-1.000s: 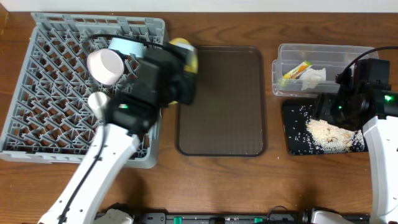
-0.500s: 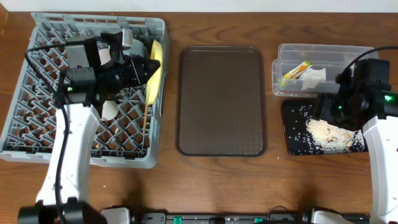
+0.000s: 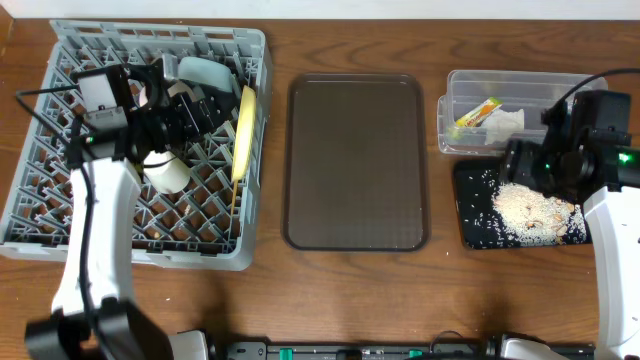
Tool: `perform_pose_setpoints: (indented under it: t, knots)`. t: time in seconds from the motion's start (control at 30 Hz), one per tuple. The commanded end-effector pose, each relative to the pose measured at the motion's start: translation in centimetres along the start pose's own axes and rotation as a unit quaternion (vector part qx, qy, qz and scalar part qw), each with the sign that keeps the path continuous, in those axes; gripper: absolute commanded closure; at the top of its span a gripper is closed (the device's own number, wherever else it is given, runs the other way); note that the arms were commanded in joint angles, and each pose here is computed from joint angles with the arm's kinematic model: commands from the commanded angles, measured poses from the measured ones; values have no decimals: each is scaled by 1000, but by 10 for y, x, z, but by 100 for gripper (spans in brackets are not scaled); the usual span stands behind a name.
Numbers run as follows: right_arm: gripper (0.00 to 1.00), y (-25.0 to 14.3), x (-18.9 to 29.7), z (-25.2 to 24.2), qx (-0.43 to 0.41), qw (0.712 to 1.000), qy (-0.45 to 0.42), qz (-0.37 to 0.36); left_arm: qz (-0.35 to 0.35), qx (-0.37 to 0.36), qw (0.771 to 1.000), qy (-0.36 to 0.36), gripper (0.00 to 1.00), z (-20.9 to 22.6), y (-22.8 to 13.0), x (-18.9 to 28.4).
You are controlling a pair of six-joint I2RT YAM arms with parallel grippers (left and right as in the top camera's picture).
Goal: Sort waste into correct bins and load items into the dishwasher
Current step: 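Stand the yellow plate upright in the rack with the left gripper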
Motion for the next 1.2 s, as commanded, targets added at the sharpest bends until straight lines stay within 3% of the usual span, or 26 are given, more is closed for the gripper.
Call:
perform_pose_setpoints:
  t: [0.0,0.13,0.3,0.37,0.5,0.67,0.93,1.17]
  knots:
    - [21,19,7,24,67,992,85,-58,-62,-65,993,82,13,-12,-3,23]
    - [14,34,5,46,150,978,104,-100,-53,-123,983,127,9,-36,-32,24]
    - [1,21,-8,51,177,979,86,-54,1,-189,946,265,8,-33,-82,13]
    - [1,12,-9,48,172,982,79,-28,35,-187,936,296,8,-26,-100,16]
    - [1,-1,0,40,135,990,48,-6,74,-117,931,336,7,-11,-125,33]
    - [1,-9,24,40,149,987,38,-50,36,-132,942,307,7,-17,-137,62]
    - [1,-49,78,34,166,960,-10,-227,-128,-168,955,209,7,-1,-184,136]
    - [1,-71,102,34,168,949,-16,-267,-208,-183,950,143,6,-9,-197,172]
Point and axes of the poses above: each gripper's point midway between its finger pads, its own x axis back along the fingers, its own z axis along the line the jaws close on, y = z × x, the point moved 5 cm from there along x, back along the fingers, and after that the axes turned 10 degrees about x, right-handed, at the moved point
